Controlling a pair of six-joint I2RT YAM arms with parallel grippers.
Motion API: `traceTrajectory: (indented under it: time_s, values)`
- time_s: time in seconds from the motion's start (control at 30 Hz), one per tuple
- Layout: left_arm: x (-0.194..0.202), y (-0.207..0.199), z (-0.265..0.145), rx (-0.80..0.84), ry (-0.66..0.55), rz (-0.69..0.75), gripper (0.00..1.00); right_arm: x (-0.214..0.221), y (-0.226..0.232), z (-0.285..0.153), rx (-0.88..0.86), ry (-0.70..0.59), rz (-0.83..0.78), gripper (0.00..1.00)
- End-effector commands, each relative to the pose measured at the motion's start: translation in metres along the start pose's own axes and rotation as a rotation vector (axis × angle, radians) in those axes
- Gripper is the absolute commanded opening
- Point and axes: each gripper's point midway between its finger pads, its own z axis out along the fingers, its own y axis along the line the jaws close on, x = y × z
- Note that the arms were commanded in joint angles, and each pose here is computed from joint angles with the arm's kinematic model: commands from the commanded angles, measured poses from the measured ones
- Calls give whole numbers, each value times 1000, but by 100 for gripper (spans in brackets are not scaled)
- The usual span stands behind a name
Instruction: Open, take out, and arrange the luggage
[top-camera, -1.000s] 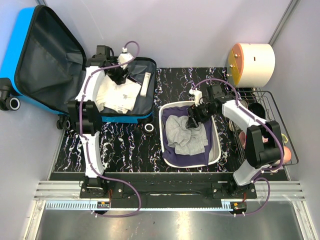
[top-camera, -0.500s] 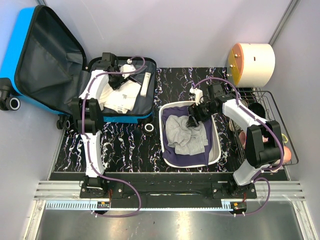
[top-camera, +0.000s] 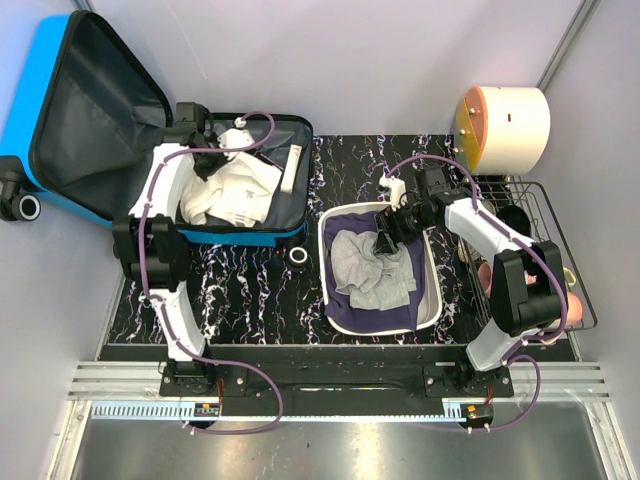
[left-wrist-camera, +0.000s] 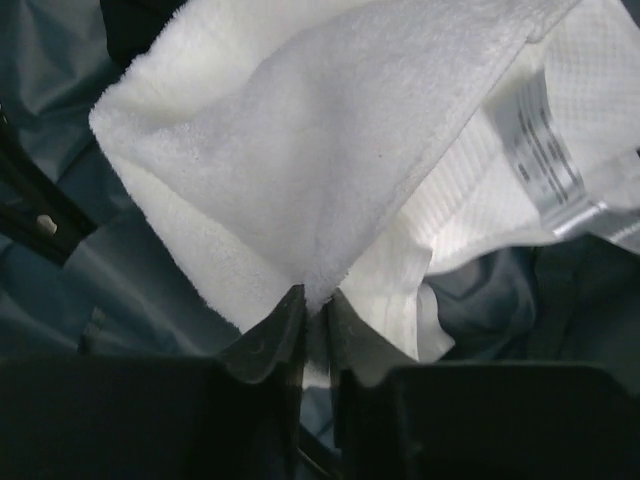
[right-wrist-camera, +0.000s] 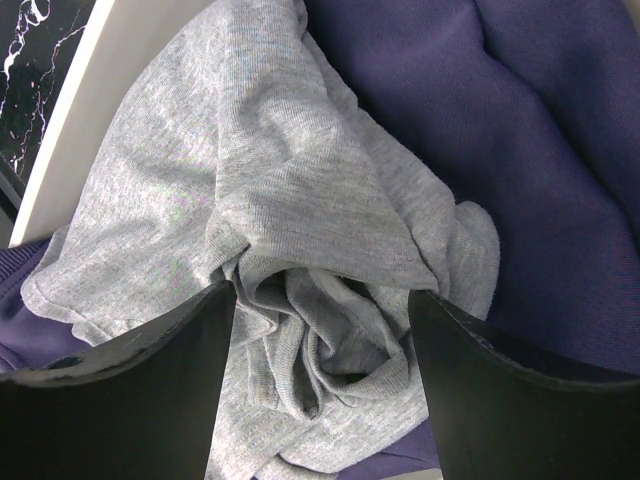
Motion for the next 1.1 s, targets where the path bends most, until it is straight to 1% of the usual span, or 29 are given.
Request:
traceTrajectory:
  time_s: [0.0,0.03,0.07,0.13,0.17,0.27,0.43,0.47,0.53,0.57,0.6,0.7,0.77,0.8,0.87,0.97,1.07]
  values:
    - [29,-4,-34,-3,62,7,21,-16,-2,-11,22,-49,-38,79]
    - [41,-5,-33,4,85,-8,27,-16,0,-10,15,-49,-36,79]
    - [45,-7,-36,10,92,-10,25,-16,0,-11,13,-50,-36,79]
    - [57,-12,-38,43,106,-16,18,-15,0,-10,12,-48,-31,79]
    - [60,-13,-40,42,109,-17,11,-16,0,-11,12,-50,-33,79]
    - [76,-18,-43,55,130,-19,2,-16,1,-12,13,-53,-36,79]
    - [86,-37,-45,107,120,-22,1,-12,3,-15,15,-53,-43,79]
    - [86,-39,-45,109,119,-23,2,-13,4,-15,16,-56,-44,79]
    - [83,-40,-43,109,103,-58,15,-12,5,-15,13,-57,-45,79]
    - [79,-39,-42,108,91,-72,18,-11,5,-15,11,-55,-41,79]
    - [71,-34,-43,102,55,-89,21,-11,5,-14,10,-52,-36,79]
    - [52,-18,-41,61,-11,-165,23,-12,5,-14,9,-56,-32,79]
    - [42,-4,-37,16,-51,-244,26,-14,4,-15,14,-61,-37,79]
    - [33,8,-37,-20,-83,-299,31,-14,3,-15,18,-60,-36,79]
    - [32,3,-32,7,-92,-312,32,-14,3,-16,25,-61,-36,79]
    - [40,-11,-23,50,-65,-301,37,-12,2,-16,32,-59,-35,79]
    - [53,-19,-16,65,-22,-285,54,-11,3,-16,32,-58,-34,80]
